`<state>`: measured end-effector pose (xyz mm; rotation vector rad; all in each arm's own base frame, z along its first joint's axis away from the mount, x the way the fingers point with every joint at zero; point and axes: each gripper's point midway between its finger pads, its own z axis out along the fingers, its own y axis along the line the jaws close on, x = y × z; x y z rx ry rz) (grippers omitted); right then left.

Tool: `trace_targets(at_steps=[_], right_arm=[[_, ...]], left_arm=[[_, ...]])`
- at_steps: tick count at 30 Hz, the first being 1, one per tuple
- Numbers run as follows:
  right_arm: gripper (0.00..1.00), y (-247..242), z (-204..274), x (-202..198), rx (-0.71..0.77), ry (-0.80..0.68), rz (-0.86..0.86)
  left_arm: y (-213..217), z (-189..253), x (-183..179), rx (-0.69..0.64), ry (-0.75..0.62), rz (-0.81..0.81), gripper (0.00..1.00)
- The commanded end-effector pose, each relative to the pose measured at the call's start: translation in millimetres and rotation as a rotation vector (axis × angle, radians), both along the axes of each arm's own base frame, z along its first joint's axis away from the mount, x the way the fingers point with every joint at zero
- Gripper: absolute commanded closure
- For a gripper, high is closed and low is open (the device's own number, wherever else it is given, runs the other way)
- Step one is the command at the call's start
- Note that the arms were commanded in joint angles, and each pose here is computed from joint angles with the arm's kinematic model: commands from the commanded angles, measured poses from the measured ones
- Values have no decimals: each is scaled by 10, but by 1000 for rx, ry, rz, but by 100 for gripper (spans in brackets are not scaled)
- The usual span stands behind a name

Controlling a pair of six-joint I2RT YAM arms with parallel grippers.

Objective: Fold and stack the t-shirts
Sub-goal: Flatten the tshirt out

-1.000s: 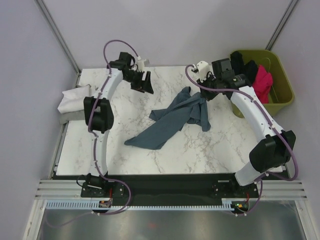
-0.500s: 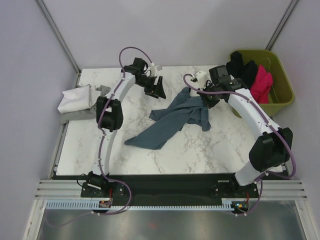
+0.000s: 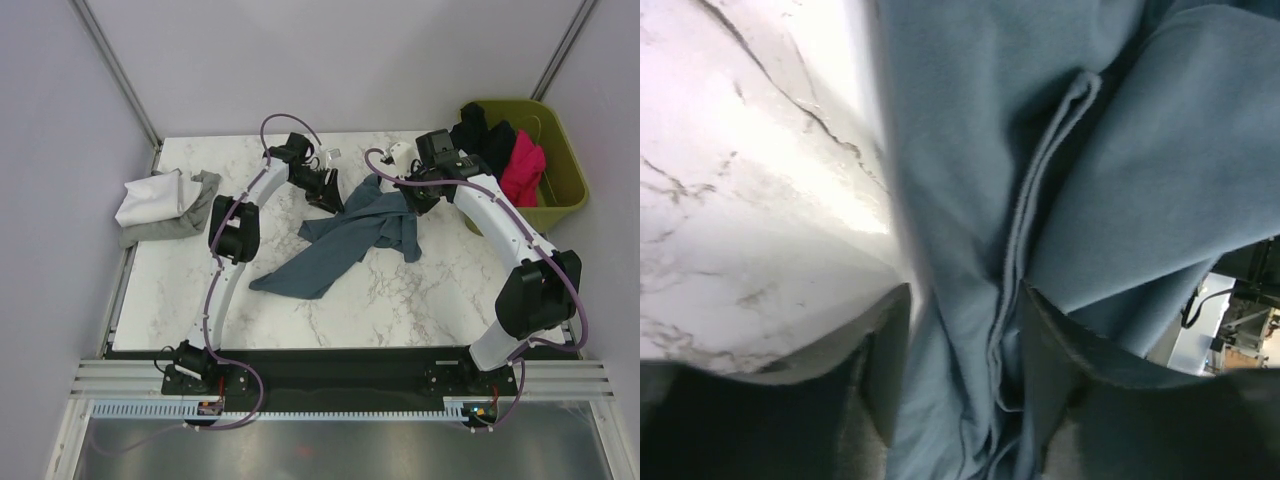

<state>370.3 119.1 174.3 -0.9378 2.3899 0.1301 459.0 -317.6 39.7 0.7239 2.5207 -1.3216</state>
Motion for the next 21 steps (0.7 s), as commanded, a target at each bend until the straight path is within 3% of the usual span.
trace_targets(at_steps=[1,10,13,14,16,20,21], right_arm=[[100,-2,117,100,-2,-41,0],[100,-14,93,131,-18,-45,5],[100,-18,77,118,-22,-45,7],[100,-29,62,112,-25,-43,6],[100,-45,72,119,-31,-52,2],[100,-199,120,223,-99,-105,-47],[100,-241,177,300,-116,-141,-69]], left_arm=[[-80,0,31,-25,3,2,48],[-133,45,-39,-52,11,-25,64],[-148,94,-63,-66,10,-36,81],[-151,150,-68,-72,4,-39,92],[-150,248,-63,-75,-11,-38,98],[23,764,72,-71,-140,-12,98],[92,1129,102,-82,-214,2,98]])
